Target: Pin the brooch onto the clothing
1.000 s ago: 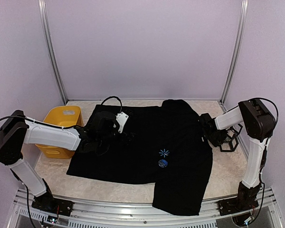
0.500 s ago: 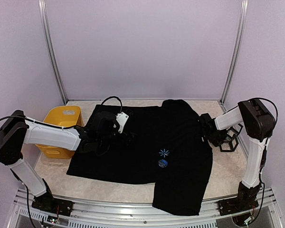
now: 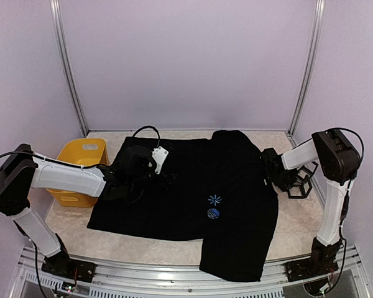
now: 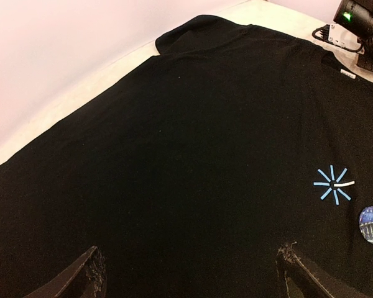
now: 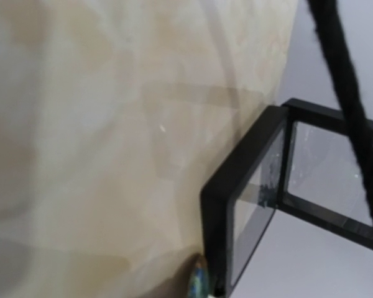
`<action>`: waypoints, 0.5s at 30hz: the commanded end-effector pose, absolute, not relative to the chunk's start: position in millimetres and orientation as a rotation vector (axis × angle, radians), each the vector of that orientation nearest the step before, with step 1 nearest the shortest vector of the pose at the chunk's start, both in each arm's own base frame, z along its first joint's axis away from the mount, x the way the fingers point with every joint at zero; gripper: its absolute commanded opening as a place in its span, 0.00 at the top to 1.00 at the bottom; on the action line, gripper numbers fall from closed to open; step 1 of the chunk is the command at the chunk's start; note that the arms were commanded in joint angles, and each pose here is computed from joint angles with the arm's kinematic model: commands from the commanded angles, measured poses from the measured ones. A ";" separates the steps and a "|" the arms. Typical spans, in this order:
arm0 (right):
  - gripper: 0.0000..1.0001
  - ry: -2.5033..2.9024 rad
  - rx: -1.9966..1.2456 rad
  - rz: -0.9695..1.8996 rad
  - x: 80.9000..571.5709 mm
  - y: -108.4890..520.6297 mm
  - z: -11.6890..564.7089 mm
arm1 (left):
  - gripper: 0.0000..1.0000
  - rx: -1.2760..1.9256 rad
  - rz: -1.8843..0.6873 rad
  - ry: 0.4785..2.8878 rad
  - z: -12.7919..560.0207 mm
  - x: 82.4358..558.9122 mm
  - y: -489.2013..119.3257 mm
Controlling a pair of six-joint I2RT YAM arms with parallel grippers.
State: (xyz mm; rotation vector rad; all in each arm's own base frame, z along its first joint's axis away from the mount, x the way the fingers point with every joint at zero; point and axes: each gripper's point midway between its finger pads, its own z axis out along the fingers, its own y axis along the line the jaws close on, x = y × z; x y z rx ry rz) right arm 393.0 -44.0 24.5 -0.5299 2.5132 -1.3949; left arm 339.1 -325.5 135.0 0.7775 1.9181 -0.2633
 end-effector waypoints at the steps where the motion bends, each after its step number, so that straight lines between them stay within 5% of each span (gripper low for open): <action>1: 1.00 2.536 -0.522 -1.400 389.1 -49.7 19.7 | 0.10 0.794 -0.273 1.897 140.6 340.4 -333.6; 15: 1.00 2.540 -0.516 -1.288 394.1 -25.3 33.9 | 0.10 0.799 -0.278 1.892 140.9 340.2 -335.0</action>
